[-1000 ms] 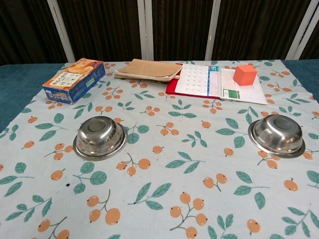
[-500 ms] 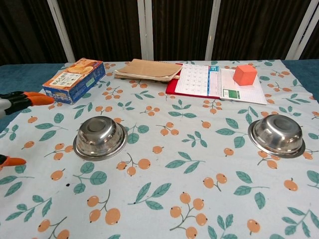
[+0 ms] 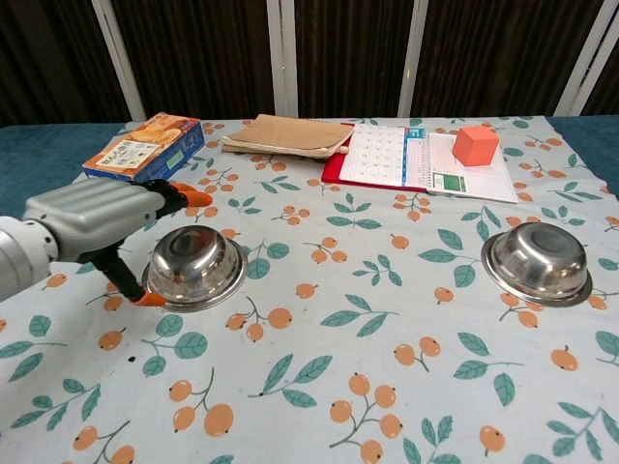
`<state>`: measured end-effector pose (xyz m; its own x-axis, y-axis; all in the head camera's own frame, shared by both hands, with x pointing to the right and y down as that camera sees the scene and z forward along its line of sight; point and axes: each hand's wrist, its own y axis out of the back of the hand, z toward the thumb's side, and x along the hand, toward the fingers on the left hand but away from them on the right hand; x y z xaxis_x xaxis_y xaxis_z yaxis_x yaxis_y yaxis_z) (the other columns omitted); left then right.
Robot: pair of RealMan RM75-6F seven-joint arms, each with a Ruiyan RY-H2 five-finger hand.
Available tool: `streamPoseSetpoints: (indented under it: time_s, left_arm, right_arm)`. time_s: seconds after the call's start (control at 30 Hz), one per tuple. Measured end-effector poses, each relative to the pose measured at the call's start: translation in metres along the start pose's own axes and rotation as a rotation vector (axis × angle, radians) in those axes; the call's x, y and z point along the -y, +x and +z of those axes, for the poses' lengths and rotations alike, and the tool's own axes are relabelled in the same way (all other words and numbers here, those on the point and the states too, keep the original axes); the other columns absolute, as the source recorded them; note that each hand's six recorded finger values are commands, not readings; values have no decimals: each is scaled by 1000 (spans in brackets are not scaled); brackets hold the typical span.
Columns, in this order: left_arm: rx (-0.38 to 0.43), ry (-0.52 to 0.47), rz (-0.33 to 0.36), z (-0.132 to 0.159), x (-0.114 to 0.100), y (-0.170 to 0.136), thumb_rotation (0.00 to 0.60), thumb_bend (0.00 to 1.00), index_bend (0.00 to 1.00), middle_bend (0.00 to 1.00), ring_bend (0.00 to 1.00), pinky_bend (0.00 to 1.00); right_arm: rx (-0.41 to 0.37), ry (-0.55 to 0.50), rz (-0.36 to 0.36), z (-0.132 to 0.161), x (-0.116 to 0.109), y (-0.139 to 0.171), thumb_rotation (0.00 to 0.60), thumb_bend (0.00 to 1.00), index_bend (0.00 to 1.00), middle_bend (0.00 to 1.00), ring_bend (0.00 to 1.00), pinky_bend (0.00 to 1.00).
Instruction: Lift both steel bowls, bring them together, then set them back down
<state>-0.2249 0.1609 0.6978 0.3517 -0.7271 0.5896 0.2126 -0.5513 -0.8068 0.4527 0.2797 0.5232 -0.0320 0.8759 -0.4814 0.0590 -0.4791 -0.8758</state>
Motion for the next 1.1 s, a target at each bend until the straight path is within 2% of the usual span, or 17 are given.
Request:
streamPoseSetpoints:
  time_s: [0.33,0.43,0.5,0.7,0.87,1.1]
  left_arm:
    - [-23,31,-59,19,5,22,506,149,0,40,0,150]
    - [-35,35,-72,18,7,25,508,153,0,87,10,209]
    - [-40,36,-79,18,8,26,507,161,16,140,53,253]
    - [-30,50,-80,23,9,29,485,186,160,267,173,393]
    - [-32,49,-97,24,14,29,586,204,249,375,273,500]
    - [-23,46,-79,27,9,28,600,215,307,433,321,550]
  right_arm:
    - [12,-17,-6,-5,-4,0,600,398,0,0,0,58]
    - [15,-20,-6,-6,-5,1,600,397,0,0,0,57]
    - [17,-22,-6,-6,-5,1,600,397,0,0,0,57]
    - [17,-26,-2,-6,-5,1,600,398,0,0,0,57]
    - [16,-30,0,-6,-5,2,600,398,0,0,0,58]
    - [17,-26,2,-6,-5,2,600,397,0,0,0,57]
